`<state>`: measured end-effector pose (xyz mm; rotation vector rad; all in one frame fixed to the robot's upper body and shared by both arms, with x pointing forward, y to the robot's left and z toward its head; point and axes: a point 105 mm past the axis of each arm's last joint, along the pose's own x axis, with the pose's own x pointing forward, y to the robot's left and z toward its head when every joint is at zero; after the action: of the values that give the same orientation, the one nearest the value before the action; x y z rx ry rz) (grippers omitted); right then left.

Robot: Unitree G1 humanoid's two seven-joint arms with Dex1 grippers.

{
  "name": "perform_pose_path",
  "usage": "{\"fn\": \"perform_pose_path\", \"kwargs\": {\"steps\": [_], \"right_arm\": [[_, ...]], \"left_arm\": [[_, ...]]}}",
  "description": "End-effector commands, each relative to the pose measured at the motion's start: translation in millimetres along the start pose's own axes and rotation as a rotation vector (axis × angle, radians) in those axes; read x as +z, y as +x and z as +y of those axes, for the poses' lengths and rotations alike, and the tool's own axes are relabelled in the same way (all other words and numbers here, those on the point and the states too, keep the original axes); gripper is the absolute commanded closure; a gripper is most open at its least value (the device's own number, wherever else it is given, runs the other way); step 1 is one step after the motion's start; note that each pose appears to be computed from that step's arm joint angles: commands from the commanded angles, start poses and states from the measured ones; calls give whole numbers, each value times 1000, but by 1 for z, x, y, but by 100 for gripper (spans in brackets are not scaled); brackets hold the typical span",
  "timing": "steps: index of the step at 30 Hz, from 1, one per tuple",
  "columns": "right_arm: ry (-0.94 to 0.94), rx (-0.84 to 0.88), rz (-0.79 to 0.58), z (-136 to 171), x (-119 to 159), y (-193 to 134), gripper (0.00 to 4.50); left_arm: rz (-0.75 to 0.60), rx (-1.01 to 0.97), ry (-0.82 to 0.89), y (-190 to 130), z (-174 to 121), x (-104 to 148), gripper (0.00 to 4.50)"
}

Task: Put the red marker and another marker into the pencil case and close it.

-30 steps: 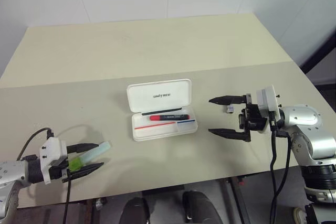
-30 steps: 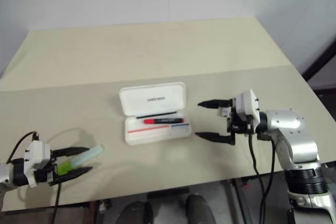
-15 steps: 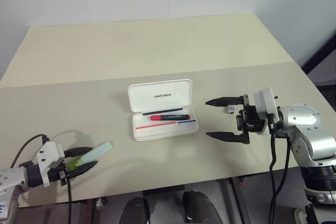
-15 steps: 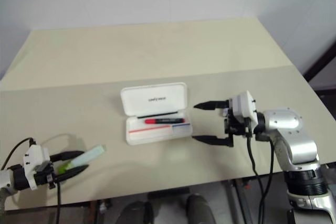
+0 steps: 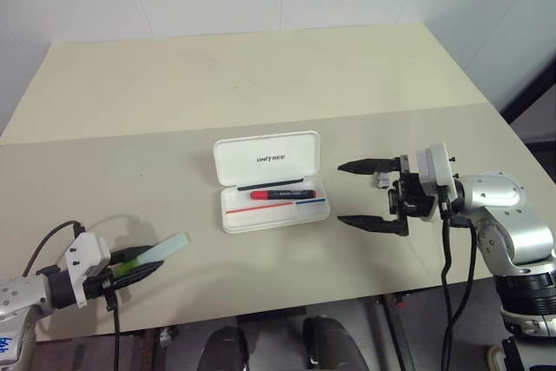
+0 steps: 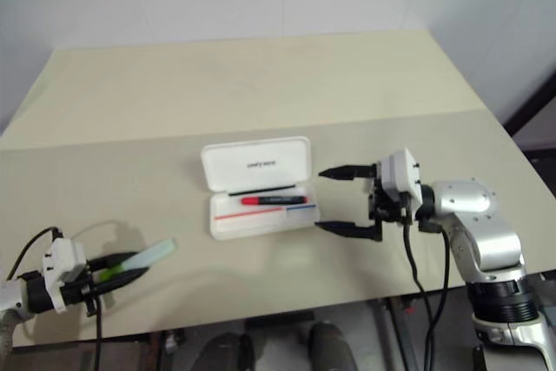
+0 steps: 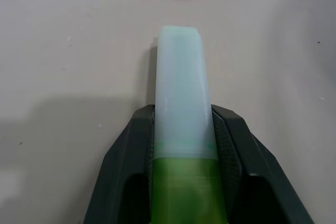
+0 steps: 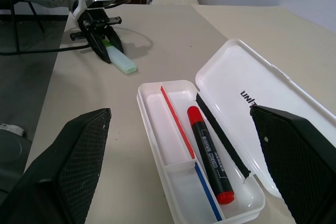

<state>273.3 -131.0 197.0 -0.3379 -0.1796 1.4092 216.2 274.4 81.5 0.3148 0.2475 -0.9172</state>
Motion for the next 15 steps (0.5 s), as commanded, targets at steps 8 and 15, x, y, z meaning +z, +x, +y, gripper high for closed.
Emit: {"fn": "perform_pose_path", "kwargs": {"steps": [8,15], "right_arm": [[-42,-18,-11,3,1,2,0],[-44,-50,-7,6,-2,2,0]], "left_arm": [[-163,-155,202,37,-4,78,336],[-203,-243,267,66,-8,108,336]]}}
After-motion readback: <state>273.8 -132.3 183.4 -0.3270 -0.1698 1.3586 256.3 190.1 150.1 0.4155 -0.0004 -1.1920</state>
